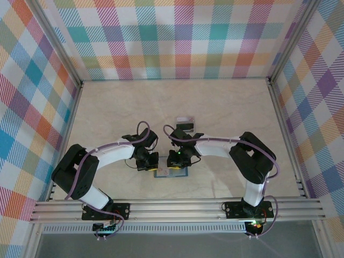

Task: Take the credit cards out of the card holder

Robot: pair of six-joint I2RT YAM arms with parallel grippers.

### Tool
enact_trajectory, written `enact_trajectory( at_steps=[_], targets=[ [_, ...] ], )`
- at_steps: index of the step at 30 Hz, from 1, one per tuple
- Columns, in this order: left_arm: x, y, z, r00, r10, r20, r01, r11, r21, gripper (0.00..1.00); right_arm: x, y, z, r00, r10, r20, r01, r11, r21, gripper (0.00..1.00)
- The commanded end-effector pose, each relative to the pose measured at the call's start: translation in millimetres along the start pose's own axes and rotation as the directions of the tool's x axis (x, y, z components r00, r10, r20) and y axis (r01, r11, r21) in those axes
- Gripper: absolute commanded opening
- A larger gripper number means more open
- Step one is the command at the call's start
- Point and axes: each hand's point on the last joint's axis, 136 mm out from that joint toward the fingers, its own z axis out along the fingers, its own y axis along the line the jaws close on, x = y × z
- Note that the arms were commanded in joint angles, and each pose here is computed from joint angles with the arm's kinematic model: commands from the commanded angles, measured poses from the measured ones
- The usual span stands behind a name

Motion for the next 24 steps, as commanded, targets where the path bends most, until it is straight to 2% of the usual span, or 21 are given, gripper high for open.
enact_trajectory(
  at_steps=[1,9,16,24],
  targets=[
    [-2.0,-2.5,-14.6,1.0,-0.007,0.014,0.007,1.0,0.005,0.01,-2.4,-7.8,-4.6,1.0,-0.008,0.013,0.008,1.0,0.006,0.23],
    [-17.0,-20.7,-37.1,0.998,0.011,0.063,-0.013,0.999,0.041,0.01,-4.0,14.3,-14.9,0.999,-0.037,0.036,0.041,0.994,-0.1,0.22],
    [-23.4,-9.5,-22.0,1.0,-0.011,0.025,0.01,0.999,0.032,0.01,-2.2,29.5,-19.6,0.998,-0.062,0.034,0.067,0.982,-0.176,0.23],
    [-12.9,2.6,-3.3,1.0,-0.016,-0.026,0.017,1.0,0.019,0.01,-7.0,44.1,-20.0,0.997,-0.068,0.033,0.074,0.971,-0.229,0.24]
  ],
)
